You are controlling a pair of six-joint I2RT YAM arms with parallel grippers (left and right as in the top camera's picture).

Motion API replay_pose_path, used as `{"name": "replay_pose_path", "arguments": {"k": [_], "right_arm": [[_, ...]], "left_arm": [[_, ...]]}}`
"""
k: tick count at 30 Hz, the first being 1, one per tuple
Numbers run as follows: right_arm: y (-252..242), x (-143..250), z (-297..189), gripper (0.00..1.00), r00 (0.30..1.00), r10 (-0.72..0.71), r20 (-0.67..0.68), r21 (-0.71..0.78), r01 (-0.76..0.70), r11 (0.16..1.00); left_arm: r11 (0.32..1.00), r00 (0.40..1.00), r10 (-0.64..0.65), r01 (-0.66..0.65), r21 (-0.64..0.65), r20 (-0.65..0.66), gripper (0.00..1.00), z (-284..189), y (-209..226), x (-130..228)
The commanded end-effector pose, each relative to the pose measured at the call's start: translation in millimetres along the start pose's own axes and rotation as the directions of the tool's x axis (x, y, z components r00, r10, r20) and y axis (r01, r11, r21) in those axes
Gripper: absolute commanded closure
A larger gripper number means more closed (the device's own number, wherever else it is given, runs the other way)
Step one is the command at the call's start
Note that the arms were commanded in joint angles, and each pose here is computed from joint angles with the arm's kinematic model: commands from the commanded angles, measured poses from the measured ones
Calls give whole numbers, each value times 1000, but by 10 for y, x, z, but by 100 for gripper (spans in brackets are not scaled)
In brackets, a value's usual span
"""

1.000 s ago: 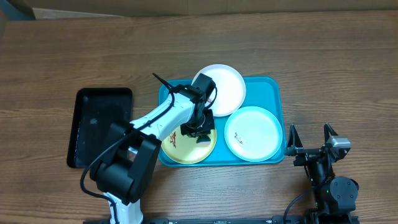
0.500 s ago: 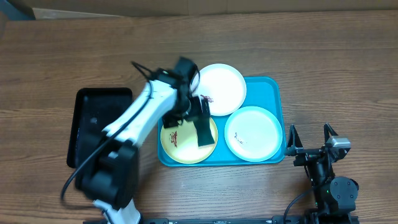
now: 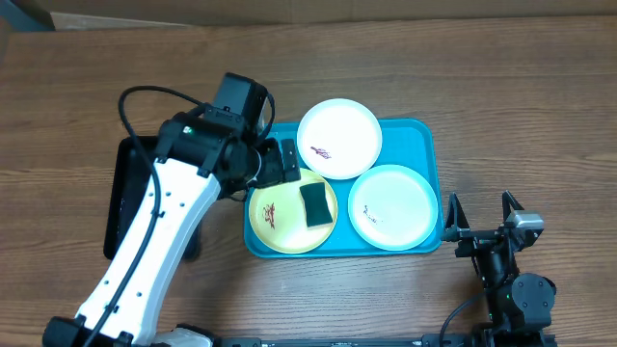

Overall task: Clean dirty plates on tray and stack at the side
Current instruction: 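Carry the sponge with the left gripper onto the yellow-rimmed plate, then move the right gripper to the yellow plate's right rim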

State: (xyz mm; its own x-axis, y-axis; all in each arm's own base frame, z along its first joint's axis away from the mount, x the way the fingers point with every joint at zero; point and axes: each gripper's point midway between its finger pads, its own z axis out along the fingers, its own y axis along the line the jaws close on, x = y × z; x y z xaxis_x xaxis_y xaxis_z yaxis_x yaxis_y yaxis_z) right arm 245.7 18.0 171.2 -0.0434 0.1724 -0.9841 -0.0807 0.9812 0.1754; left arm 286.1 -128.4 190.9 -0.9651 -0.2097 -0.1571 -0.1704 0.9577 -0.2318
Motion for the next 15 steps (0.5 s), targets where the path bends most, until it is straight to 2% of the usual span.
{"name": "replay_pose_path", "arguments": {"k": [1, 4, 5, 7, 9, 11, 13, 15], "right_arm": [[125, -20, -3, 0, 998, 63, 11, -72, -62, 995], [644, 22, -123, 0, 948, 289, -135, -347, -318, 882], [793, 48, -191, 0, 920, 334, -208, -410, -391, 824], [932, -81, -270, 0, 882, 403, -244, -475, -471, 743], [1040, -347, -362, 0, 893, 412, -181, -567, -437, 698], [1140, -735, -521, 0, 917, 396, -47, -664, -325, 673], [1155, -1056, -620, 0, 926, 374, 61, -676, -237, 698], [1162, -1256, -660, 0, 948, 292, 129, -646, -143, 750]], "left_arm": [[999, 999, 7, -9, -43, -48, 0, 154, 91, 112], [999, 998, 0, -3, -50, -64, 0, 242, 124, 154], [999, 998, -14, 11, -51, -64, 0, 254, 127, 156], [998, 997, -48, 45, -55, -64, 0, 256, 130, 161], [996, 996, -65, 61, -59, -68, 0, 254, 139, 174], [996, 995, -64, 59, -64, -70, 0, 253, 148, 182], [996, 995, -65, 60, -70, -76, 0, 251, 161, 197], [995, 994, -66, 60, -75, -82, 0, 249, 172, 214]]}}
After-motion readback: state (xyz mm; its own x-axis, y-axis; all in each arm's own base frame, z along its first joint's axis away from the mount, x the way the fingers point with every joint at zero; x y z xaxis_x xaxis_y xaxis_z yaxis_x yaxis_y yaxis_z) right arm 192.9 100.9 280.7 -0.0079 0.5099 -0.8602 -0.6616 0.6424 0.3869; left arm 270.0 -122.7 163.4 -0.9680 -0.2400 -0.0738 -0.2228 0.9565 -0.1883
